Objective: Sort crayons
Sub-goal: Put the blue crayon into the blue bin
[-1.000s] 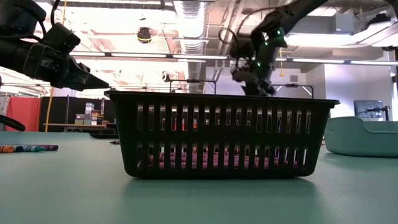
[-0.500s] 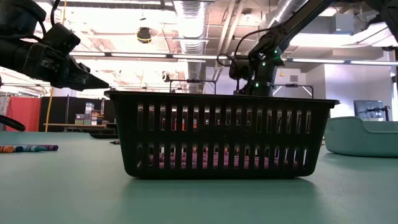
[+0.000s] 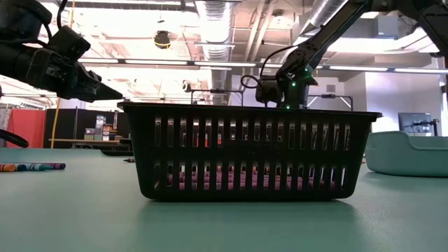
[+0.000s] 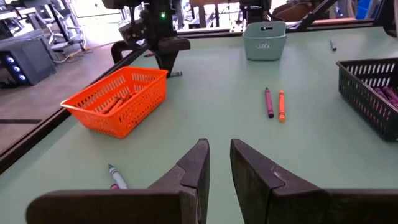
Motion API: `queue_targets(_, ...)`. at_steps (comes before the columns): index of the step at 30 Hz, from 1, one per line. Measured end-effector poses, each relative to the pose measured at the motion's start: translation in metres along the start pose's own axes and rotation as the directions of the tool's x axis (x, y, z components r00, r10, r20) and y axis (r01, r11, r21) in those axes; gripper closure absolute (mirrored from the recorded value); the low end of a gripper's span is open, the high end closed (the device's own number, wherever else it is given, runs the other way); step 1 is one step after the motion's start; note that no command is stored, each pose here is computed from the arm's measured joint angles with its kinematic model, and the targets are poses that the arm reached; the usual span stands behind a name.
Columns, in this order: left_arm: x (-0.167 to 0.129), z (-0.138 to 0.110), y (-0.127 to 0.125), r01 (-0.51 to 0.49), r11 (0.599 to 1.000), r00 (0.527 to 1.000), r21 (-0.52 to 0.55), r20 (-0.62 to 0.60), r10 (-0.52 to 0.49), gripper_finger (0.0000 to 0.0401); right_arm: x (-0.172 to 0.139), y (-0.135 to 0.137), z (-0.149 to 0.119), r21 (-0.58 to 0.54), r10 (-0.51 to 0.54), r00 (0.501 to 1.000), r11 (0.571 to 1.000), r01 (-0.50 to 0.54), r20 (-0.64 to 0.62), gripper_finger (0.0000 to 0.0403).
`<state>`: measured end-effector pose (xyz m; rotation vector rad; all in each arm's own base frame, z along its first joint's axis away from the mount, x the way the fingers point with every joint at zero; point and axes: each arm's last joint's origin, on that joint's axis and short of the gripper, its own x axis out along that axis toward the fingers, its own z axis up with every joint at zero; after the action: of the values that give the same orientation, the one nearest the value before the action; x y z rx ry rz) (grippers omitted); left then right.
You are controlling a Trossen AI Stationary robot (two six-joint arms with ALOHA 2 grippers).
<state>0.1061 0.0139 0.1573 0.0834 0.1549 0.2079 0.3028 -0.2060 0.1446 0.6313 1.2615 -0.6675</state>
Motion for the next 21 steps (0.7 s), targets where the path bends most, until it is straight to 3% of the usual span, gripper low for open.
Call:
queue_targets(7,0.0,0.0,0.0,0.0,1.0,1.0,0.0,0.0,0.0,0.0347,-0.002,-0.001,-0.002,0.0,-0.012,1.0,1.0,0.012,-0.008,0.0394)
queue_targets(12,0.0,0.0,0.0,0.0,1.0,1.0,0.0,0.0,0.0,0.0347,-0.012,-0.006,-0.003,0.013,-0.012,1.0,1.0,0.012,-0.002,0.0394)
queue_targets(21,0.0,0.0,0.0,0.0,1.0,1.0,0.0,0.0,0.0,0.0347,-0.091,-0.009,-0.016,-0.026,0.019,0.99,1.0,-0.015,0.141,0.04)
